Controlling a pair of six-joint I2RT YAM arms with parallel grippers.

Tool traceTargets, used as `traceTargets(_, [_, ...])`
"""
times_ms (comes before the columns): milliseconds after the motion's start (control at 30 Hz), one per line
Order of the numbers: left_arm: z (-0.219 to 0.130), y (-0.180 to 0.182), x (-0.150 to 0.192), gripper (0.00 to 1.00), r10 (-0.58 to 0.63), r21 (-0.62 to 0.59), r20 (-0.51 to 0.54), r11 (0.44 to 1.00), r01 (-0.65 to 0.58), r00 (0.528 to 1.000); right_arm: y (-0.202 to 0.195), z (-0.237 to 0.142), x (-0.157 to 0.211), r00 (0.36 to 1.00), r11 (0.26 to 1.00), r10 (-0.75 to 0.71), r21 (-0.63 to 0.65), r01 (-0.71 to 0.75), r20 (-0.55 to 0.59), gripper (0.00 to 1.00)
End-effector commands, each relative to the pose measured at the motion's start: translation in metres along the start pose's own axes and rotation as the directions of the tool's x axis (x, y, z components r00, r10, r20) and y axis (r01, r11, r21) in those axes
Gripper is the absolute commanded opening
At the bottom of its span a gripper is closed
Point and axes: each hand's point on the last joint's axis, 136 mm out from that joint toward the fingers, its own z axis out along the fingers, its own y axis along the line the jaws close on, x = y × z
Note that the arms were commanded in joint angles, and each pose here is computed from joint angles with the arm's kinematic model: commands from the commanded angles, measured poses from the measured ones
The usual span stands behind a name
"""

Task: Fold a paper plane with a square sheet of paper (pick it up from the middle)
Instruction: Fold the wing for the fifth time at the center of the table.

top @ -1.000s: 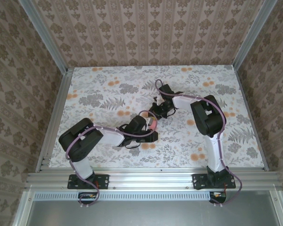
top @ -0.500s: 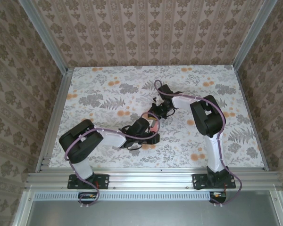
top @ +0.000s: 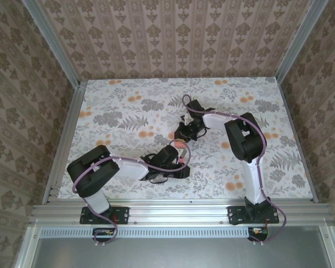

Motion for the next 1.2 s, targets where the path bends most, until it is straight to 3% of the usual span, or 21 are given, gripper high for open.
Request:
traceTargets(0, [-0.001,0.020,0.043,0.22,-0.057,-0.059,-0.151,0.997,0.049,0.987,-0.056,0.018,-0.003,0.995,0.980,0.096,0.175,-0.099,0.025,0.13])
traceTargets(133, [-0.005,0.016,0.036,0.22,-0.045,-0.050,-0.127,0.998,0.039,0.991,-0.054,0.018,-0.003,0.995,0.981,0.094,0.168,-0.096,0.023,0.13])
traceTargets(267, [-0.025,0.007,-0.002,0.22,-0.042,-0.030,-0.005,0.999,0.042,0.999,-0.031,0.007,-0.009,0.998,0.993,0.051,0.106,-0.055,0.037,0.14])
traceTargets(433, [-0.057,0.015,-0.052,0.24,-0.057,-0.117,0.166,0.990,0.077,0.984,0.021,-0.026,-0.021,0.995,0.999,-0.035,-0.016,0.036,0.096,0.16])
traceTargets(600, [-0.069,0.033,-0.070,0.25,-0.087,-0.209,0.217,0.969,0.133,0.972,0.044,-0.060,-0.027,0.981,0.994,-0.064,-0.073,0.079,0.182,0.27])
traceTargets(867, [-0.065,0.041,-0.085,0.35,-0.081,-0.328,0.226,0.932,0.154,0.971,0.002,-0.104,-0.034,0.938,1.000,0.013,-0.029,-0.004,0.346,0.42])
traceTargets(1167, [-0.056,0.034,-0.110,0.57,0.004,-0.532,0.176,0.842,0.091,0.984,-0.060,-0.143,-0.035,0.867,0.993,0.083,0.033,-0.114,0.491,0.65])
